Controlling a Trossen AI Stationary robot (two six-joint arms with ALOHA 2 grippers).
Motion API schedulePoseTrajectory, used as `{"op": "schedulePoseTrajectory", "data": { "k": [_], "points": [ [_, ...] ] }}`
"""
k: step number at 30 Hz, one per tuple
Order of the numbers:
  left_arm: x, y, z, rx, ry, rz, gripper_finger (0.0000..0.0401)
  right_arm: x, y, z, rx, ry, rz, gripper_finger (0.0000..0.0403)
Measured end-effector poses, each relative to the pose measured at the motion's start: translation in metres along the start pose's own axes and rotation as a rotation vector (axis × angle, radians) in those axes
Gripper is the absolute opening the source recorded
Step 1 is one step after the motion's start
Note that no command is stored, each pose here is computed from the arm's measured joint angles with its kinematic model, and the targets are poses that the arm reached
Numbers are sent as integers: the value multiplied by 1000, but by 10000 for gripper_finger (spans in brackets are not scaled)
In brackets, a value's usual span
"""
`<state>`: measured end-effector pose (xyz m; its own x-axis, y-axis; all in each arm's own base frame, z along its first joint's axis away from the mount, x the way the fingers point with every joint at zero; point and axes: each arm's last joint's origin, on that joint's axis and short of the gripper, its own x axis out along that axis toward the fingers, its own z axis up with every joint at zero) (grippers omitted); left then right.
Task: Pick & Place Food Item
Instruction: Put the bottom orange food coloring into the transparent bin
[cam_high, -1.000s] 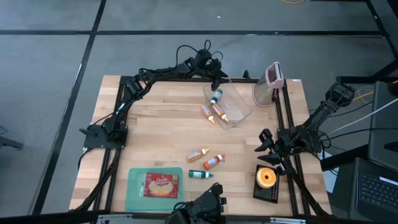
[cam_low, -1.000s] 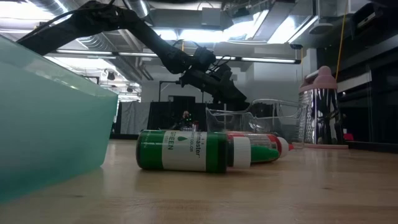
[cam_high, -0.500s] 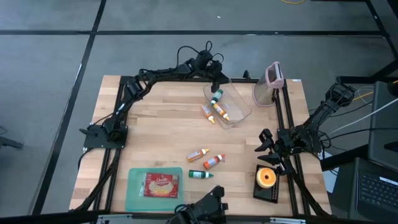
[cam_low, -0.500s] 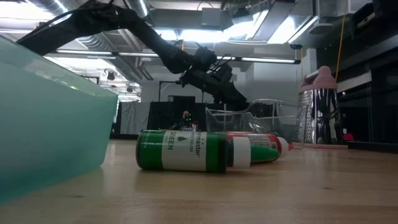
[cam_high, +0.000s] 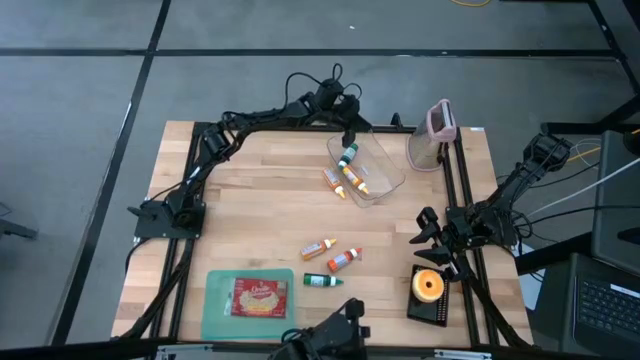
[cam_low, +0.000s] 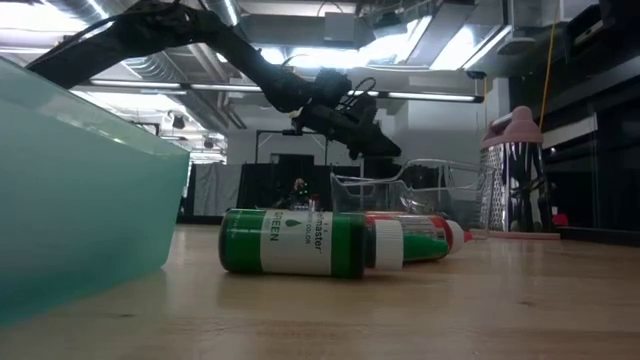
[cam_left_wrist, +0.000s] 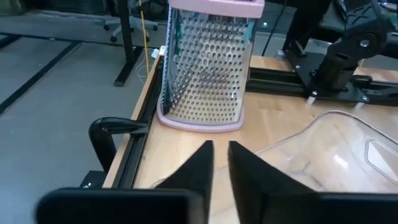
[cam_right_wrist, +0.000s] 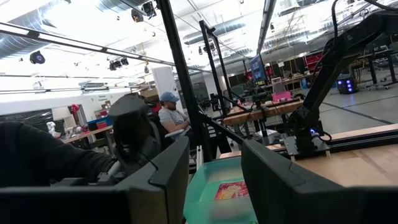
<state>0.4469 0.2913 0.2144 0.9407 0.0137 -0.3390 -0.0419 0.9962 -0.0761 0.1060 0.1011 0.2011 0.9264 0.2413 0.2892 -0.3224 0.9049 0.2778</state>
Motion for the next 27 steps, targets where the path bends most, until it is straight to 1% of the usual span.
{"op": "schedulePoseTrajectory", "data": {
  "k": [4,6,10,13,16,20,23,25,27],
  "points": [
    [0,-1,3,3,-31,-24,115,0,0,0,0,0,0,146],
    [1,-3,6,-3,-53,-52,158,0,0,0,0,0,0,146],
    [5,-10,13,-1,-107,-68,241,0,0,0,0,0,0,146],
    [8,-18,19,28,-148,-70,283,0,0,0,0,0,0,146],
    [12,-26,25,43,-193,-70,295,0,0,0,0,0,0,146],
    [12,-38,37,53,-220,17,291,0,0,0,0,0,0,146],
    [2,-56,61,90,-250,53,282,0,0,0,-2,3,0,146],
    [-12,-75,82,162,-249,93,274,0,0,-1,-6,8,0,146],
    [-28,-102,105,267,-224,174,265,0,0,-1,-6,10,0,146]
  ]
}}
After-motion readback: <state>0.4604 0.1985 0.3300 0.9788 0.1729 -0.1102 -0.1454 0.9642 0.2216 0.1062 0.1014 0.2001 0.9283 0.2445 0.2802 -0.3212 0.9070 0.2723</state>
